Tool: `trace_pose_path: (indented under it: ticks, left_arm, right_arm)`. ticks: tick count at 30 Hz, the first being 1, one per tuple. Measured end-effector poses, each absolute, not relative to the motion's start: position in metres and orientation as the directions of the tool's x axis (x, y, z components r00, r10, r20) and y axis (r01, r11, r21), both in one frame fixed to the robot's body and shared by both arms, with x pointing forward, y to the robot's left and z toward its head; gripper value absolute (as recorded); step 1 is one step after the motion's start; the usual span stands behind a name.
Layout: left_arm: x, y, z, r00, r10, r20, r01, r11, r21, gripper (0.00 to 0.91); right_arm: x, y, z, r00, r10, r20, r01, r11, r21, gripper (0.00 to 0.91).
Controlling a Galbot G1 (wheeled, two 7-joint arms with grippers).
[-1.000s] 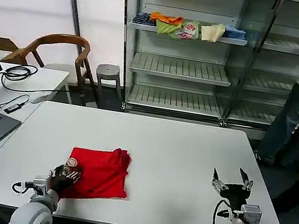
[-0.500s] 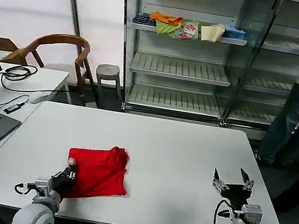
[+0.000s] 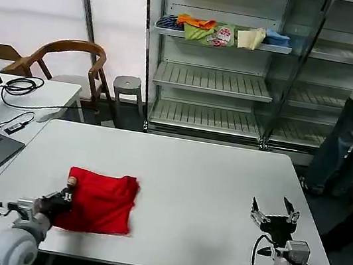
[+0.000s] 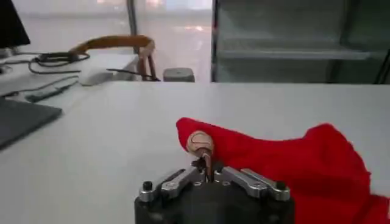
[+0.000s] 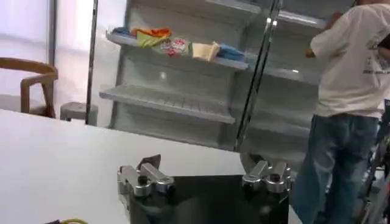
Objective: Fold and organize the clothes.
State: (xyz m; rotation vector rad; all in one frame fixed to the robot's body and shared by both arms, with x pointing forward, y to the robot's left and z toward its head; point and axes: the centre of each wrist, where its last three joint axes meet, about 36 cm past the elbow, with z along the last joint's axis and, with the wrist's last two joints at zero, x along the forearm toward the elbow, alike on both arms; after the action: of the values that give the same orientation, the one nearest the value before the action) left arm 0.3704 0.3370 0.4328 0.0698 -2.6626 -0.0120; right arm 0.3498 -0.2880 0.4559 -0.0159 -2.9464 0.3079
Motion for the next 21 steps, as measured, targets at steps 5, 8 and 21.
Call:
trace_pose_path:
  ticks: [5, 8, 21]
  left_arm:
    - [0.366, 0.376, 0.456, -0.884, -0.095, 0.457, -0.072, 0.995, 0.069, 0.01]
    - [0.365, 0.405, 0.473, -0.882, -0.136, 0.452, -0.093, 0.989, 0.118, 0.01]
    - [0.355, 0.426, 0.537, -0.911, -0.21, 0.356, -0.114, 0.956, 0.272, 0.02]
  right_arm:
    - [0.352, -0.286, 0.457, -0.985, 0.019, 0.169, -0.016, 0.979, -0.203, 0.907]
    - [0.353, -0.285, 0.459, -0.986, 0.014, 0.164, -0.019, 0.979, -0.201, 0.907]
    - [0.348, -0.288, 0.463, -0.988, 0.018, 0.154, -0.015, 0.978, -0.208, 0.907]
